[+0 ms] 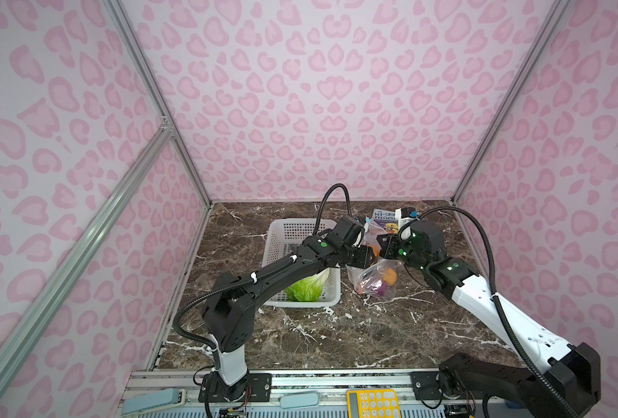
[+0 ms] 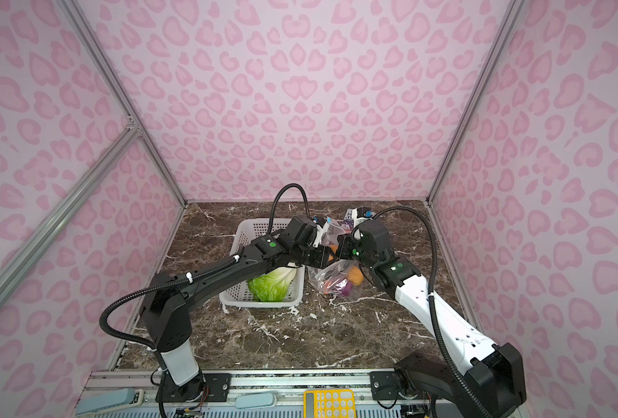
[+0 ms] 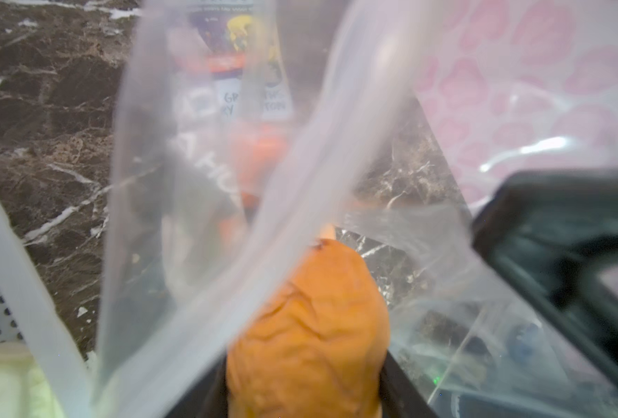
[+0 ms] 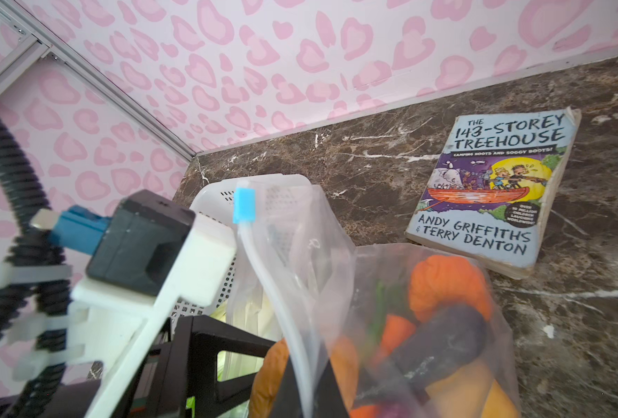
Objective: Place the food in the zip-top bag and seal the zipper
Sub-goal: 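Lower the bread roll into the bag mouth and open the left gripper, then withdraw the left gripper over the basket while the right gripper lifts the bag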
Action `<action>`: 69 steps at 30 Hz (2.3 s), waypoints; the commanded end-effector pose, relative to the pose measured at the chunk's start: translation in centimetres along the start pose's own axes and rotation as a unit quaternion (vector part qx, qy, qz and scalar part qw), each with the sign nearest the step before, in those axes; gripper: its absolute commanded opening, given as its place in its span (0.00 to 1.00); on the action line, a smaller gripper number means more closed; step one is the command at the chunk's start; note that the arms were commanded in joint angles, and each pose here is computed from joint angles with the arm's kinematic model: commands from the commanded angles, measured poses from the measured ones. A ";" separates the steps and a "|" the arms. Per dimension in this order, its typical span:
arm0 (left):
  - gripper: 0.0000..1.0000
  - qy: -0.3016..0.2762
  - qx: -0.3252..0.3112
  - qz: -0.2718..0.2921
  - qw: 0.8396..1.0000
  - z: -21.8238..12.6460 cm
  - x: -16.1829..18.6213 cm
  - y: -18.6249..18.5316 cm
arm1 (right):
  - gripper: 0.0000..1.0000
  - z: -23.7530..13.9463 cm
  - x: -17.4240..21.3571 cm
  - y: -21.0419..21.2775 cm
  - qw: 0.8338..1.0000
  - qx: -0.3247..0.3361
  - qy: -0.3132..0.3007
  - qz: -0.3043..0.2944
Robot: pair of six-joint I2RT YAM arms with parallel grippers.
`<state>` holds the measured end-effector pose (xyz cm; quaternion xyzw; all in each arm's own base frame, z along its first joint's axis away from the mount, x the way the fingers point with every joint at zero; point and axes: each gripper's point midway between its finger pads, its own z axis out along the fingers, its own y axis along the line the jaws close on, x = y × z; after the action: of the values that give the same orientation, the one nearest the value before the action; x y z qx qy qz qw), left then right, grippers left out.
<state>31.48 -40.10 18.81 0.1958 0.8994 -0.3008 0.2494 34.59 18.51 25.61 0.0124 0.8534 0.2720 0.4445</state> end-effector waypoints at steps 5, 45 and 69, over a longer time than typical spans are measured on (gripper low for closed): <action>0.60 0.006 -0.001 0.000 1.000 -0.5 0.0 -0.2 | 0.00 0.2 0.0 -0.1 1.000 0.005 -0.004 -0.009; 0.03 -0.068 -0.064 0.040 0.995 -6.6 -3.0 2.7 | 0.00 -0.7 0.6 -0.7 0.997 0.044 0.032 -0.045; 0.03 -0.123 -0.032 0.013 0.992 -10.5 -5.4 0.6 | 0.00 -5.6 -5.8 -1.8 0.961 0.193 0.091 -0.177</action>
<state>32.60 -33.90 29.62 0.1782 0.8645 -0.2766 0.3799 34.39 12.42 32.95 -0.0643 0.9087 0.0167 0.4121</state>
